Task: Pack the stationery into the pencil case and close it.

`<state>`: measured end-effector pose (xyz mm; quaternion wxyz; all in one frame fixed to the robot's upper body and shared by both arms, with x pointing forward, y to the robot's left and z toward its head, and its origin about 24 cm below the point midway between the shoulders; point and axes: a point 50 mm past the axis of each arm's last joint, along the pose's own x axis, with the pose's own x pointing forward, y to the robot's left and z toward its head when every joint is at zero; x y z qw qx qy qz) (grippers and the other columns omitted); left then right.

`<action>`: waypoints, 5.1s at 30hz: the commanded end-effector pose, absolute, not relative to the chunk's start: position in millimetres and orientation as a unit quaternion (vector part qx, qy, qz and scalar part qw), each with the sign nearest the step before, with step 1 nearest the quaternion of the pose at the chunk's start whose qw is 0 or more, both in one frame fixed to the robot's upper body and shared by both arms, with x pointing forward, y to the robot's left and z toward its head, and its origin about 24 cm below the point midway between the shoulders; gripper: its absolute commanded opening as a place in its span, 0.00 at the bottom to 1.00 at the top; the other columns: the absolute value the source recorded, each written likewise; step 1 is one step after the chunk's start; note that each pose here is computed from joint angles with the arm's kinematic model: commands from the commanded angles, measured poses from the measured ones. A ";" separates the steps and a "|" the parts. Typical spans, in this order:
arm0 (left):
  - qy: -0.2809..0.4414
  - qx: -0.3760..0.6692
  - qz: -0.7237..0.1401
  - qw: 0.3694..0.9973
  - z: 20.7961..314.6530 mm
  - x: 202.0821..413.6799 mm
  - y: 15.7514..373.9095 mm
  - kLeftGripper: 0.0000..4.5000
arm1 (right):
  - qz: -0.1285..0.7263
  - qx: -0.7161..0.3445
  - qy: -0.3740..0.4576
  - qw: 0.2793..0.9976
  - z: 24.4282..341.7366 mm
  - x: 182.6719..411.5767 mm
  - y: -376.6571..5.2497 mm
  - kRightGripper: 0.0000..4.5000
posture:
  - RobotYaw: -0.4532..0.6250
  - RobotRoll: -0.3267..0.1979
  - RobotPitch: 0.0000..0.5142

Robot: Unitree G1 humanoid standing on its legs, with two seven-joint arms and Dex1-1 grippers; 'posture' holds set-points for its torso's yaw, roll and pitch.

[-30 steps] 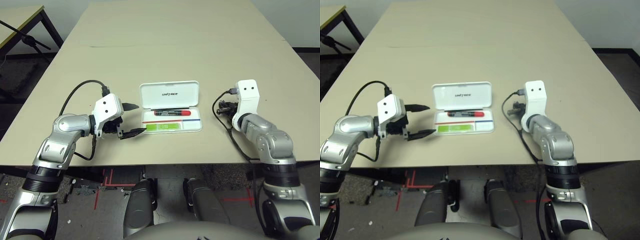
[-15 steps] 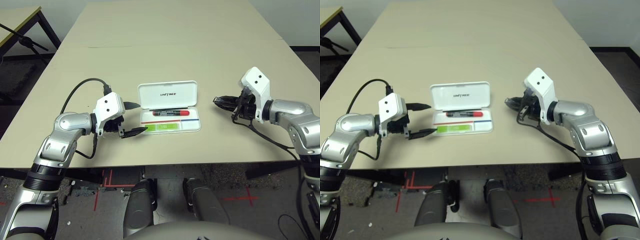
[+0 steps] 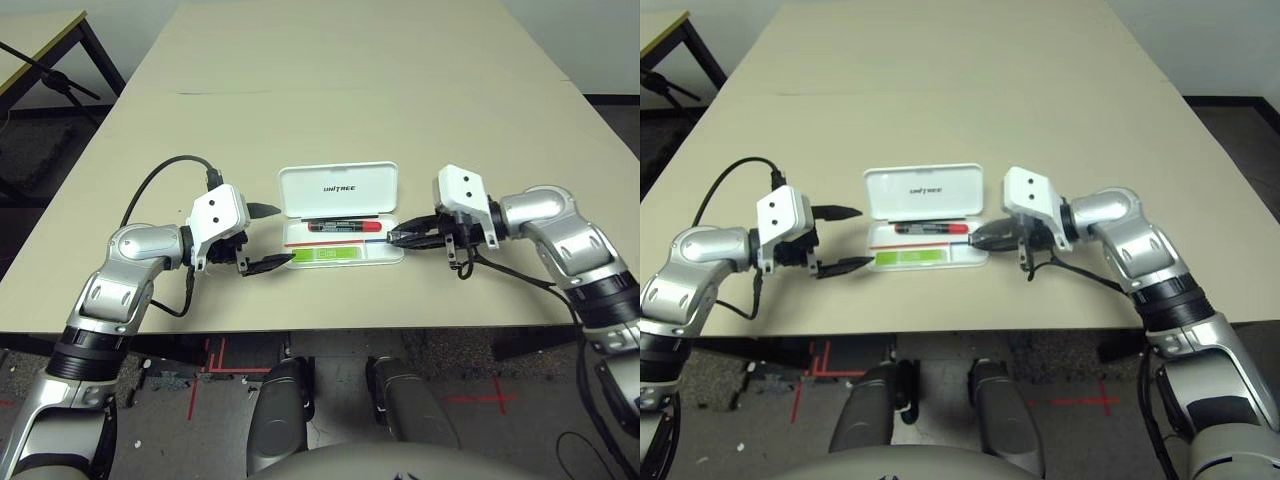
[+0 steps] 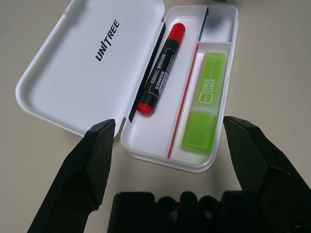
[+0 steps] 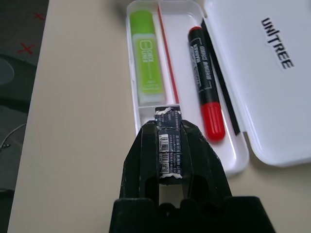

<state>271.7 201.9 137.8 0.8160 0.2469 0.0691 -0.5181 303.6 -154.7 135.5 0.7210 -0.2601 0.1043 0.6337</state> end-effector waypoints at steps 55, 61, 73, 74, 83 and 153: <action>0.165 0.115 -0.252 0.947 131.1 350.4 248.4 0.42 | 0.515 -0.137 0.055 0.844 123.6 242.9 -248.0 1.00 | 0.32 0.62 0.25; 0.156 0.071 -0.270 0.948 137.4 364.3 229.5 0.01 | 0.512 -0.138 0.053 0.846 124.2 239.1 -251.4 1.00 | 0.31 0.62 0.25; 0.157 0.055 -0.370 0.914 140.3 357.0 201.7 0.01 | 0.511 -0.137 0.053 0.847 122.4 238.0 -249.4 1.00 | 0.30 0.62 0.26; 0.159 0.055 -0.381 0.909 140.1 354.3 200.2 0.01 | 0.511 -0.137 0.053 0.847 122.3 238.4 -249.4 1.00 | 0.30 0.62 0.26; 0.158 0.072 -0.480 0.860 141.2 326.7 191.1 0.01 | 0.513 -0.139 0.054 0.845 121.2 242.2 -248.3 1.00 | 0.31 0.62 0.26; -0.015 0.004 -0.027 1.000 117.5 304.4 324.1 1.00 | -0.010 -0.057 -0.031 0.998 113.9 325.8 -297.7 1.00 | 0.37 0.62 0.28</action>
